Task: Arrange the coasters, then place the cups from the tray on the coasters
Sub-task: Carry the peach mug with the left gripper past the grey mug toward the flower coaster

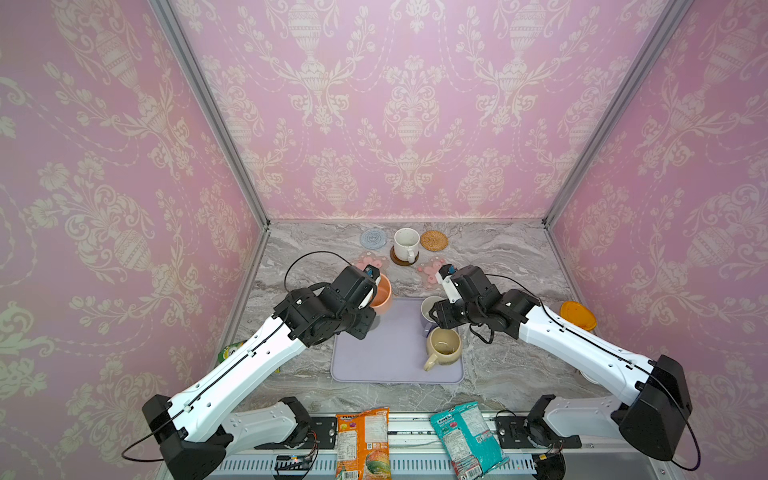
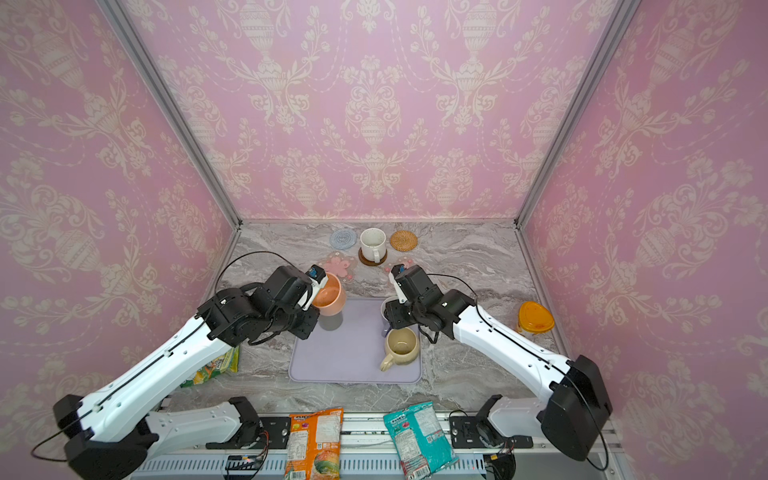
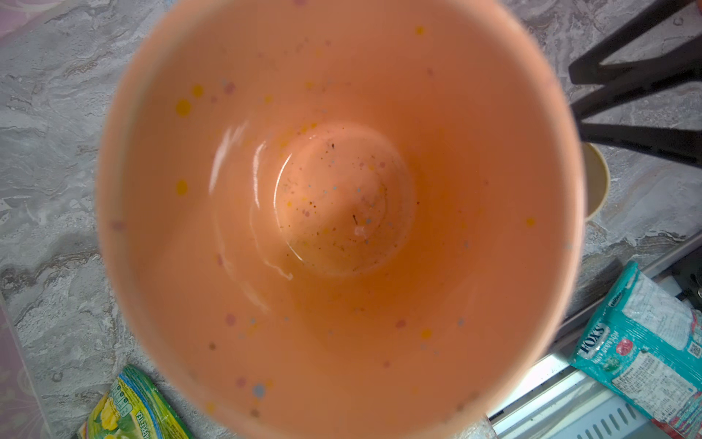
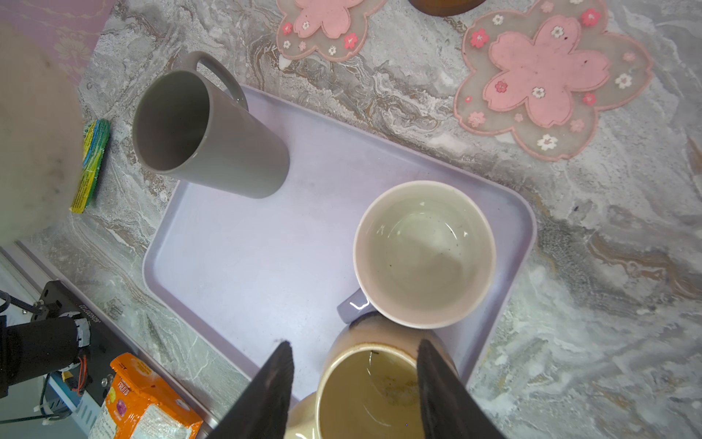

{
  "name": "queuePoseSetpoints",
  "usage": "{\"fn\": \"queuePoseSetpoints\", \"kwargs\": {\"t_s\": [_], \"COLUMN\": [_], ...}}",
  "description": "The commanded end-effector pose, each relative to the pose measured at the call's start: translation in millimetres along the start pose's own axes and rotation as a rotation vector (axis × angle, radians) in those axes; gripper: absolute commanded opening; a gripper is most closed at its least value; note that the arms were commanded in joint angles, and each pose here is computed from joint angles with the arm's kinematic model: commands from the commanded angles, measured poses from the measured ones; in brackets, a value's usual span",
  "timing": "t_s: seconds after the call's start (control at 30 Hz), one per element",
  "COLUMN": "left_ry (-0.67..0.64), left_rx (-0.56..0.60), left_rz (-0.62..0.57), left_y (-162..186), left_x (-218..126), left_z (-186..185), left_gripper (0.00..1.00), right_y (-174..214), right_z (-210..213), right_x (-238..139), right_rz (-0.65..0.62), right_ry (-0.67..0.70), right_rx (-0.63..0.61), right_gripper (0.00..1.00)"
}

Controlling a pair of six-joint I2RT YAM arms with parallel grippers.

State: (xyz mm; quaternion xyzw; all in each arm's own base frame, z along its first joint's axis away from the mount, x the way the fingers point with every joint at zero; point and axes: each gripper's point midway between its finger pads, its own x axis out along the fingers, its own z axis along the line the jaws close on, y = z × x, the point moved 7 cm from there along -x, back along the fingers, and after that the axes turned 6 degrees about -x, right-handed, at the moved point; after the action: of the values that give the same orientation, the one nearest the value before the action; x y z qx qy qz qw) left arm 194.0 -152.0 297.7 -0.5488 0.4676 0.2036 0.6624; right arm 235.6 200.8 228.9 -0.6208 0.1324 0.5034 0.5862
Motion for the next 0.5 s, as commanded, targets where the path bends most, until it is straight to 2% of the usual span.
{"fn": "queuePoseSetpoints", "kwargs": {"t_s": [0.0, 0.37, 0.47], "left_ry": [0.065, 0.113, 0.12], "left_rx": [0.057, 0.033, 0.063], "left_rz": [-0.08, -0.077, -0.071], "left_y": [-31.1, -96.2, -110.3], "left_x": [-9.7, 9.6, 16.1], "left_z": [1.3, 37.4, 45.8], "left_gripper": [0.0, 0.0, 0.0], "right_y": [1.1, -6.5, -9.7], "right_z": [-6.6, -9.8, -9.6], "right_x": [-15.8, -30.8, -31.8], "right_rz": [-0.033, -0.064, -0.069], "right_ry": [0.042, 0.084, 0.085], "right_rx": [0.003, -0.032, -0.038], "right_gripper": [0.55, 0.56, 0.56]}}
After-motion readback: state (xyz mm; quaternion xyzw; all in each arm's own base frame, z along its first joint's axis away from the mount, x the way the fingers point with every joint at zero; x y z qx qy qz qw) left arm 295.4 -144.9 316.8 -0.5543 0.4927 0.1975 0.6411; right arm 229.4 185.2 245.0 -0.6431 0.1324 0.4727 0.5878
